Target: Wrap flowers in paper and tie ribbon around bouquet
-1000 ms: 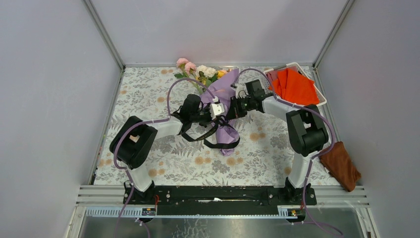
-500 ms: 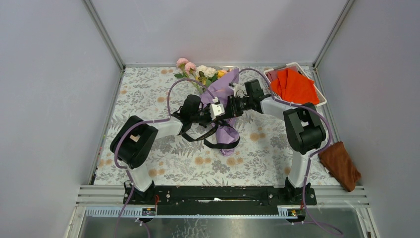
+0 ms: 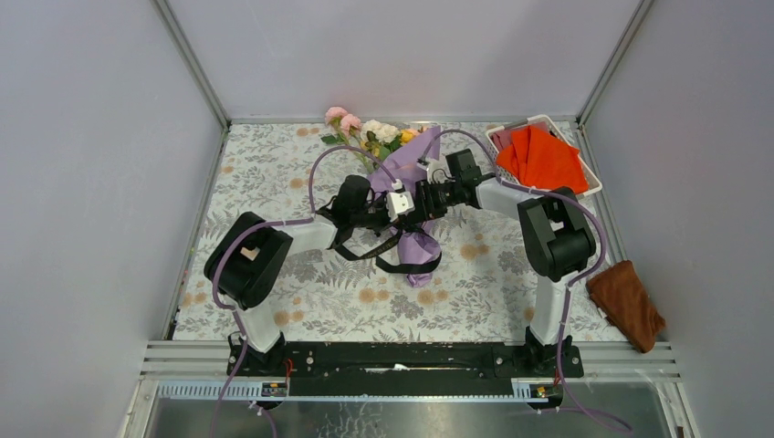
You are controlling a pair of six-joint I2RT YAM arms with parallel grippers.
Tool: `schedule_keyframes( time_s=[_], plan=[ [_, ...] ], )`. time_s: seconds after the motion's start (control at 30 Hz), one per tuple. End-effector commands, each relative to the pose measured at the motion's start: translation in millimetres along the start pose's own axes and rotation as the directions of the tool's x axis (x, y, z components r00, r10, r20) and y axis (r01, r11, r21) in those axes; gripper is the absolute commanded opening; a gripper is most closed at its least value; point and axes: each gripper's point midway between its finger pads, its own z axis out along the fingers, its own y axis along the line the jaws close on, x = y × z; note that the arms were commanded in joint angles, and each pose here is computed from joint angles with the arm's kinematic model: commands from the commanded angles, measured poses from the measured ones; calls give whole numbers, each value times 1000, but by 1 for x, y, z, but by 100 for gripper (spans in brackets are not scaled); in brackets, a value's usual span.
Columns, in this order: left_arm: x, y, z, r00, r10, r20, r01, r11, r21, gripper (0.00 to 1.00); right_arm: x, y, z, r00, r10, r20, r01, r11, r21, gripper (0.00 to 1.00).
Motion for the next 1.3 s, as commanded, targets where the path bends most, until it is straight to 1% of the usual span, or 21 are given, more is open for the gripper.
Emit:
schedule_keyframes(
  time_s=[0.0,0.1,0.13,0.23,0.27,0.33,0.4,0.43,0.47,0.53,0.6,0.63,0.7,0.73,0.8,0.9,1.0,1.07,1.13,1.2,1.27],
  plan=[
    [-20,10,5,996,52,74,-50,998,-36,0,3,13,7,997,-61,-41,60,998,-27,35],
    [-20,10,4,996,52,74,-49,998,-37,0,4,14,5,997,-70,-46,69,997,-24,35],
    [-19,10,5,996,49,73,-47,998,-34,0,3,14,5,997,-69,-44,68,997,-26,33],
    [-19,9,5,996,48,75,-46,999,-29,0,-3,14,4,997,-78,-14,78,997,-11,12],
    [-19,8,4,996,47,72,-45,999,-28,0,-6,14,2,996,-84,1,84,996,2,7],
    [-18,6,2,997,51,65,-50,999,-19,0,-12,12,-2,995,-94,27,93,995,41,2],
    [-20,1,-5,994,87,60,-88,996,5,0,-18,8,-6,994,-97,48,93,992,85,0],
    [-19,-3,-10,992,112,53,-114,993,22,11,-20,6,-8,993,-101,53,96,990,102,0],
    [-19,-6,-17,988,143,53,-146,988,44,24,-20,5,-9,993,-104,55,97,989,111,0],
    [-16,-12,-32,978,203,44,-206,973,101,38,-19,6,-10,993,-105,55,99,989,112,0],
    [-6,-16,-48,973,232,17,-231,959,165,55,-18,6,-9,994,-99,54,93,990,107,0],
    [2,-18,-55,971,238,-9,-232,953,194,60,-18,7,-9,994,-96,54,90,991,104,0],
    [16,-14,-64,965,250,-75,-229,950,214,63,-18,8,-9,994,-96,56,90,991,101,0],
    [23,-8,-67,962,248,-113,-222,954,203,64,-18,9,-10,994,-97,58,91,991,101,0],
    [40,2,-70,953,243,-183,-212,962,175,69,-19,11,-11,993,-98,63,92,991,100,0],
    [61,10,-66,938,242,-247,-205,965,166,79,-21,12,-11,992,-100,72,93,991,97,0],
    [70,19,-57,927,262,-267,-234,963,131,80,-21,12,-11,992,-99,73,91,991,97,0],
    [72,30,-51,925,261,-276,-248,965,85,77,-21,12,-11,992,-99,74,92,991,96,0],
    [72,40,-46,923,269,-274,-269,962,41,71,-21,12,-11,993,-98,72,91,991,95,0],
    [69,47,-41,921,285,-264,-293,956,13,60,-20,12,-12,993,-98,69,92,991,97,0],
    [67,45,-38,923,295,-247,-300,954,17,52,-21,12,-12,992,-101,70,94,991,99,0]
  ],
)
